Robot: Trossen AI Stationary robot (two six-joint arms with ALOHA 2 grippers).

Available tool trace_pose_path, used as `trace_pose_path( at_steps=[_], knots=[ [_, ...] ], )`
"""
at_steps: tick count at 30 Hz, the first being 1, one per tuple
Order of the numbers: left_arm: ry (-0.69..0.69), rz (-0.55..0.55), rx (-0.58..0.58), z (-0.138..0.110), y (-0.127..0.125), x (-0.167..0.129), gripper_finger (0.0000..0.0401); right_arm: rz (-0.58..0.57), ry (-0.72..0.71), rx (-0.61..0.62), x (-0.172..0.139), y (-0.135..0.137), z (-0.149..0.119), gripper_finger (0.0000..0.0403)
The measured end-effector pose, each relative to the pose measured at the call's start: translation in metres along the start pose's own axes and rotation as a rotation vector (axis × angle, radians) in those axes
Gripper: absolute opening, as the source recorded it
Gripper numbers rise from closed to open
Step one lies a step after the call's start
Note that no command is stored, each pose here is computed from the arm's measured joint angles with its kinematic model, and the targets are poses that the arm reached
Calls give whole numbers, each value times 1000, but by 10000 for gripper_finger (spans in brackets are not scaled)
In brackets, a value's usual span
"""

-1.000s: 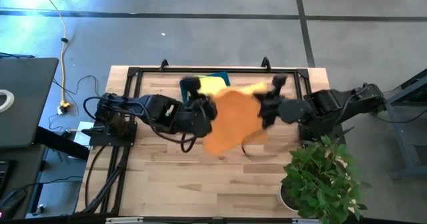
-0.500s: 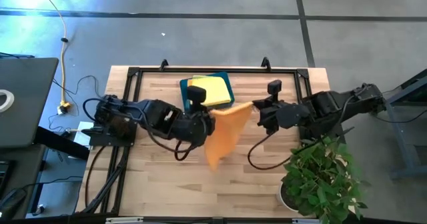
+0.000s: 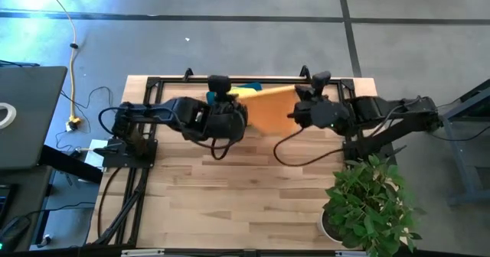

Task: Fold microfiber towels
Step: Fold the orange microfiber cloth

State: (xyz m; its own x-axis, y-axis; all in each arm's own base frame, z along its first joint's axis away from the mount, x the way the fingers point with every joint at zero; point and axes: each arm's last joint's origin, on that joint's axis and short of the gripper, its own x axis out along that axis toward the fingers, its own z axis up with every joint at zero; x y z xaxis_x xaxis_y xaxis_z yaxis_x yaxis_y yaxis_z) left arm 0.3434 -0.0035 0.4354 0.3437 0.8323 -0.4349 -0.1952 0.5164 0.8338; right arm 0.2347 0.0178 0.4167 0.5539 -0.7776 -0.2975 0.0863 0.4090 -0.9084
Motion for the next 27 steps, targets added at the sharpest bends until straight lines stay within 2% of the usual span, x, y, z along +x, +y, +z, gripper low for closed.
trace_pose_path(
  at_steps=[2,4,8,12,18,24,27],
  knots=[
    [-29,-99,-37,1,-7,-8,3,53,-27,9,-6,6,0,0],
    [-43,-256,-75,0,-18,-15,3,153,-53,31,-12,17,-1,0],
    [-10,-507,-98,1,-61,-24,3,458,-33,161,-21,54,-2,0],
    [-9,-616,-86,1,-115,-29,1,719,-22,198,-32,103,3,0],
    [-110,-809,-134,1,-184,-45,1,932,-32,230,-52,158,14,0],
    [-220,-1016,-201,2,-219,-62,0,1136,-24,245,-67,190,28,0],
    [-262,-1069,-215,3,-225,-66,0,1201,-26,216,-69,201,33,0]
  ],
)
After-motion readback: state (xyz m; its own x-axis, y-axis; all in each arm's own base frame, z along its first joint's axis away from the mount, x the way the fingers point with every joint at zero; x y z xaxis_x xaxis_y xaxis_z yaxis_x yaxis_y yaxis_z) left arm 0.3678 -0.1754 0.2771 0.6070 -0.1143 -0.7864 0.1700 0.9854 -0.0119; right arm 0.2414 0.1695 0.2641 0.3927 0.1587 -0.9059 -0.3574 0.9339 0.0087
